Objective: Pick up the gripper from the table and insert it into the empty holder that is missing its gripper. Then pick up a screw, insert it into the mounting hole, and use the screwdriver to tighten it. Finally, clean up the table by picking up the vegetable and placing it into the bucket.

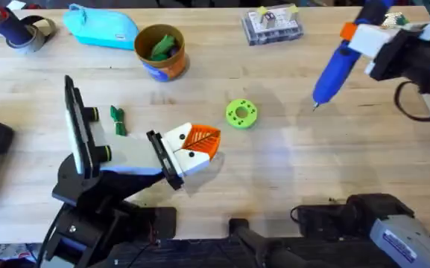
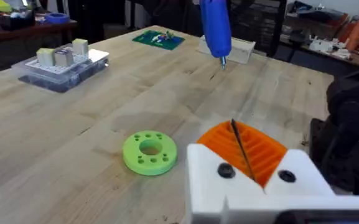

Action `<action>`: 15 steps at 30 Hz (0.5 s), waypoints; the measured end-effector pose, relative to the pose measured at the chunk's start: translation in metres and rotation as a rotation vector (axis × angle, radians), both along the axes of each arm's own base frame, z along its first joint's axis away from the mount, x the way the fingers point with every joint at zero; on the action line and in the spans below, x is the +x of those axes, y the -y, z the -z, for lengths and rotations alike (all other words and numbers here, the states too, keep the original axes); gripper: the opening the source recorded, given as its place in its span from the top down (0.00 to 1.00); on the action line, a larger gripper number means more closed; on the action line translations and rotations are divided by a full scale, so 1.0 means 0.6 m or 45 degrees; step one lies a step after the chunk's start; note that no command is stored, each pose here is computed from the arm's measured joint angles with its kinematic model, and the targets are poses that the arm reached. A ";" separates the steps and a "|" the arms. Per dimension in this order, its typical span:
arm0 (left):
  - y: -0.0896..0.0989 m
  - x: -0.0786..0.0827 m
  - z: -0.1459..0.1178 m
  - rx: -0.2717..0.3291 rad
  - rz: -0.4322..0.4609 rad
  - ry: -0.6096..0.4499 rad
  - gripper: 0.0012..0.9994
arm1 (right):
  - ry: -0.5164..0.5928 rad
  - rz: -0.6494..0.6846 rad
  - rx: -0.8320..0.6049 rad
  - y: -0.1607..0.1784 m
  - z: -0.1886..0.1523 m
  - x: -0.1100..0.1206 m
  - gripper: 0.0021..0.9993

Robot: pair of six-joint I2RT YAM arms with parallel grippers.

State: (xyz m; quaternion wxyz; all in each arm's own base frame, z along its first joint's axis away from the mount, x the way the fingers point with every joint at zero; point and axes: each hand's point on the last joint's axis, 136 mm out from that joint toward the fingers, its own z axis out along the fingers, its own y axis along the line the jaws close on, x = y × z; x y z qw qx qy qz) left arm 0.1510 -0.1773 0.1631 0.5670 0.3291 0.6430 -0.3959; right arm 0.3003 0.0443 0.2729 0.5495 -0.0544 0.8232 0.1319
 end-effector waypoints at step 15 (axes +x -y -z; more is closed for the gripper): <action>0.000 0.000 0.000 0.000 0.000 -0.001 0.99 | 0.254 -0.693 0.041 -0.262 -0.063 -0.067 0.98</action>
